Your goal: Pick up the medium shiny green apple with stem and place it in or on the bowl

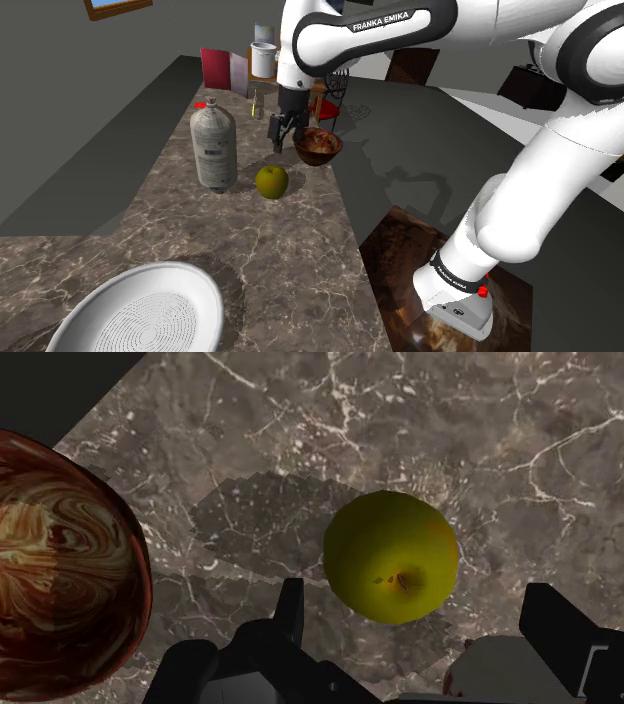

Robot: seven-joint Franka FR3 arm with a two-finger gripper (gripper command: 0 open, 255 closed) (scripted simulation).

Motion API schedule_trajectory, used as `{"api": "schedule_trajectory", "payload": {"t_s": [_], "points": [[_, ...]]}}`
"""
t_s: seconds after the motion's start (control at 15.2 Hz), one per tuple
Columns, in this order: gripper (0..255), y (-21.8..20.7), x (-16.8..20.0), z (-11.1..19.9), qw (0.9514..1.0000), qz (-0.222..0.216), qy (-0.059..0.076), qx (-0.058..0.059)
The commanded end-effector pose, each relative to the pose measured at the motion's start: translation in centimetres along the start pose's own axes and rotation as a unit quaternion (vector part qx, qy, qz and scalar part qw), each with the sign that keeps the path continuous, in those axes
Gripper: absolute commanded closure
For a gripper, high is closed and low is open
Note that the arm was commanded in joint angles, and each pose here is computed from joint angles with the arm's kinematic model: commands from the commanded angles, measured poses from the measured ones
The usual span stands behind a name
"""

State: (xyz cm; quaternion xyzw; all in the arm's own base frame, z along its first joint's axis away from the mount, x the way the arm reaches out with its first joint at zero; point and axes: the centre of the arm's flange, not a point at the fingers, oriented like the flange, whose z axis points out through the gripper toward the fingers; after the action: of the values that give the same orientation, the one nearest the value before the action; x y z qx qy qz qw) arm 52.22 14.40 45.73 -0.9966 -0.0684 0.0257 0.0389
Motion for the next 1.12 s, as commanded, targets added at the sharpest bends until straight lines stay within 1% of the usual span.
{"api": "schedule_trajectory", "payload": {"t_s": [0.0,0.07,0.59,1.06], "points": [[0,-1.0,2.7,1.5,1.0000,-0.003,-0.001,-0.002],[0,-1.5,3.7,2.2,1.0000,-0.005,-0.002,-0.003],[0,-1.4,3.7,6.2,1.0000,-0.005,-0.002,-0.003],[0,-1.4,3.7,6.2,1.0000,-0.005,-0.002,-0.003]]}}
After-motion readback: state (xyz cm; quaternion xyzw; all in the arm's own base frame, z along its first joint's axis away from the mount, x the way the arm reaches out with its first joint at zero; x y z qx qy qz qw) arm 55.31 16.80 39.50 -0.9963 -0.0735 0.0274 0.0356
